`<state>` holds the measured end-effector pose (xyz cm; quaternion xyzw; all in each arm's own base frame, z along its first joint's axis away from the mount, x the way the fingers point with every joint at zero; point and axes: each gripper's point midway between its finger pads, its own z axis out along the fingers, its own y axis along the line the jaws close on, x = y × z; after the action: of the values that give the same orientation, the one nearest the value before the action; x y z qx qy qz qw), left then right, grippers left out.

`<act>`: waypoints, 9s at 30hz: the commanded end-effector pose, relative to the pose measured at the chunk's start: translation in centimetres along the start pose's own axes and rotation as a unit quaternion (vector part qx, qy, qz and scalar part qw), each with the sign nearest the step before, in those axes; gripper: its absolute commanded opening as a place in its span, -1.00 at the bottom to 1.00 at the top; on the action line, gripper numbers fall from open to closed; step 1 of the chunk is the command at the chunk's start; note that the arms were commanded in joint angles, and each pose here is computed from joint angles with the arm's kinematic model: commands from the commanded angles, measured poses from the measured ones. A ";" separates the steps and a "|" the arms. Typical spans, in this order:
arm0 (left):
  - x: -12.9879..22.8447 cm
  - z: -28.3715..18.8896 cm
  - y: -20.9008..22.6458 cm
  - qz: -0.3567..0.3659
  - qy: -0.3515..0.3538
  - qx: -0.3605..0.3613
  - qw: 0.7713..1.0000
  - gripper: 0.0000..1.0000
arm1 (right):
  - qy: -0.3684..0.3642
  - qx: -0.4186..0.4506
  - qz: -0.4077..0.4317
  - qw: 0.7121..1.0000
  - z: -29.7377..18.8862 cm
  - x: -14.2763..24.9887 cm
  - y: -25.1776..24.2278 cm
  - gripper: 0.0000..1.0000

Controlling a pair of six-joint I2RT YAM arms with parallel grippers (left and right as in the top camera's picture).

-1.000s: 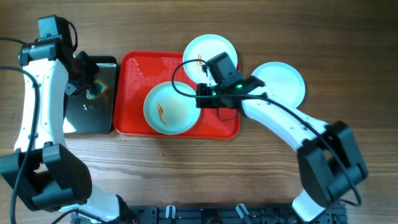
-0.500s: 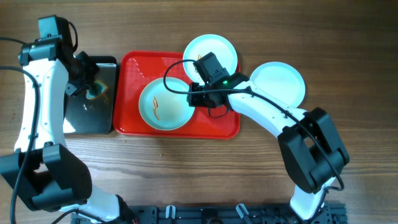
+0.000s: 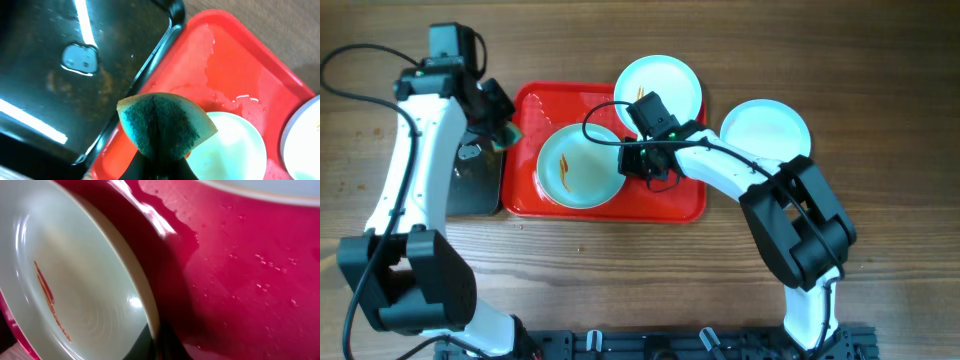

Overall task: Clean dirty plates on tray and stack at the side
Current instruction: 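Lower the green sponge onto the moved plate with the left gripper, then scrub the plate with the sponge while the right gripper holds its rim, then lift the plate with the right gripper and stack it on the cleaned plate, then grip the top plate's rim with the right gripper and drag it to tray center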

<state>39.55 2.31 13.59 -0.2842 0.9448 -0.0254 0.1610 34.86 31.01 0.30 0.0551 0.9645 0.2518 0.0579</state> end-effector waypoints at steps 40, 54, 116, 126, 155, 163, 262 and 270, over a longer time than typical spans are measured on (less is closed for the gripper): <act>18.4 12.7 -3.8 0.291 0.218 0.108 0.925 -0.92 | 0.015 -0.023 0.003 1.000 0.9 0.4 1.0 -0.91; 10.1 14.2 3.2 -0.055 -0.059 -0.189 0.979 -0.92 | 0.013 -0.025 0.001 1.000 0.9 0.2 1.1 -0.91; 17.8 12.5 2.9 0.022 0.294 0.050 0.954 -0.92 | -0.007 -0.049 -0.017 0.999 3.0 -0.3 2.3 -0.78; 9.4 15.7 2.8 -0.027 0.101 0.002 0.995 -0.92 | 0.004 -0.048 -0.016 0.999 3.0 0.1 2.2 -0.91; -0.8 0.1 2.3 0.036 0.012 -0.061 0.997 -0.91 | -0.001 -0.048 -0.019 0.999 3.0 -0.1 2.2 -0.91; -0.6 0.4 2.5 0.036 0.017 -0.064 0.997 -0.89 | -0.030 -0.047 -0.105 0.993 -2.4 -2.3 3.5 -0.91; -0.2 1.0 2.2 0.024 0.030 -0.056 0.998 -0.92 | -0.197 0.088 0.097 0.972 -22.2 -9.1 -22.7 0.61; -0.3 1.0 2.1 0.024 0.029 -0.055 0.998 -0.92 | -0.240 0.053 -0.018 0.969 -19.5 -11.8 -8.2 0.51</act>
<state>38.58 4.18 12.47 -0.2630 0.9573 0.0286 0.1168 42.00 9.60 12.57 0.0940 0.9429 0.1752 0.2671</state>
